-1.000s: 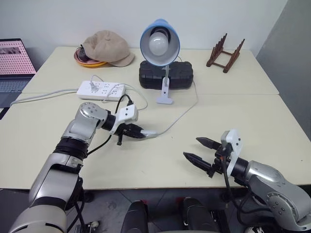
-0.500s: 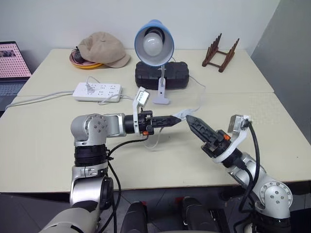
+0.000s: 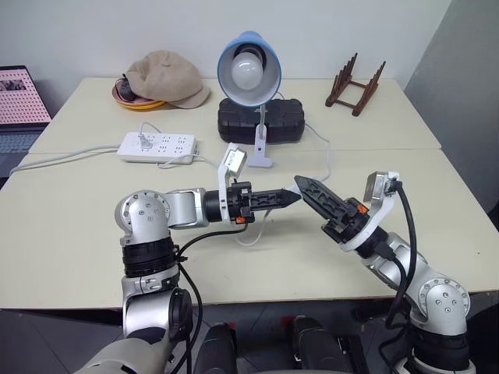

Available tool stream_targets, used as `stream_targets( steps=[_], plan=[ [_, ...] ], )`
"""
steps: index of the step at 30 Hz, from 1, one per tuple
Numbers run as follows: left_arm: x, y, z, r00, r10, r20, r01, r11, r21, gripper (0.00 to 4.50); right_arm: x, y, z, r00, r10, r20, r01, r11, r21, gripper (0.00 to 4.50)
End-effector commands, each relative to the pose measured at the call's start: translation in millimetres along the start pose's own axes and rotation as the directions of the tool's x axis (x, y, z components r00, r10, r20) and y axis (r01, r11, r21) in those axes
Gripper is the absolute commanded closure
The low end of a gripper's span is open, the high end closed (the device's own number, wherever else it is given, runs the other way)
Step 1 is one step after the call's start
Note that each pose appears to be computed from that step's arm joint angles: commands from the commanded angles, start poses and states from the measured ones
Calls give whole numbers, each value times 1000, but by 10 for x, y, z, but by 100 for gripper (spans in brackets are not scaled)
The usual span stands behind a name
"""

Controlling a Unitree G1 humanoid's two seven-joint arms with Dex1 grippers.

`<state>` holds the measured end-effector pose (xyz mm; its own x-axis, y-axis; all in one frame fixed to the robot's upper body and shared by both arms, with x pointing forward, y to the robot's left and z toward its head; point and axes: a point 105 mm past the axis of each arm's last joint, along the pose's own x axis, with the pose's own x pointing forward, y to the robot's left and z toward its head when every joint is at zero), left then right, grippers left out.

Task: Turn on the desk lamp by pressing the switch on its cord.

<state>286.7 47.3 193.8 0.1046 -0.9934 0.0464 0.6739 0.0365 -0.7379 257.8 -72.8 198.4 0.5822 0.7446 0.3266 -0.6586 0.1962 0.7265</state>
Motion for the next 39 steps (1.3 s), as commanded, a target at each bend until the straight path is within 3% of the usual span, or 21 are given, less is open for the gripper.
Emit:
stream_targets(
  steps=[1, 3, 6, 21, 39],
  plan=[
    [17, -96, 45, 999, -41, 9, 40, 999, 18, 410, 9, 104, 44, 999, 53, 5, -53, 999, -6, 0],
    [17, -95, 43, 999, -39, 11, 39, 999, 15, 410, 1, 101, 40, 999, 53, 4, -53, 999, -4, 0],
    [11, -95, 31, 999, -38, 11, 38, 999, 14, 410, -18, 78, 35, 999, 46, 6, -46, 999, 3, 42],
    [-43, -98, 23, 999, -42, 9, 42, 999, 4, 410, -92, 64, 61, 999, 39, 27, -40, 999, 29, 369],
    [-91, -137, -39, 996, -70, -47, 70, 998, -3, 410, -133, 70, 112, 999, 47, -26, -47, 999, -16, 376]
  ],
)
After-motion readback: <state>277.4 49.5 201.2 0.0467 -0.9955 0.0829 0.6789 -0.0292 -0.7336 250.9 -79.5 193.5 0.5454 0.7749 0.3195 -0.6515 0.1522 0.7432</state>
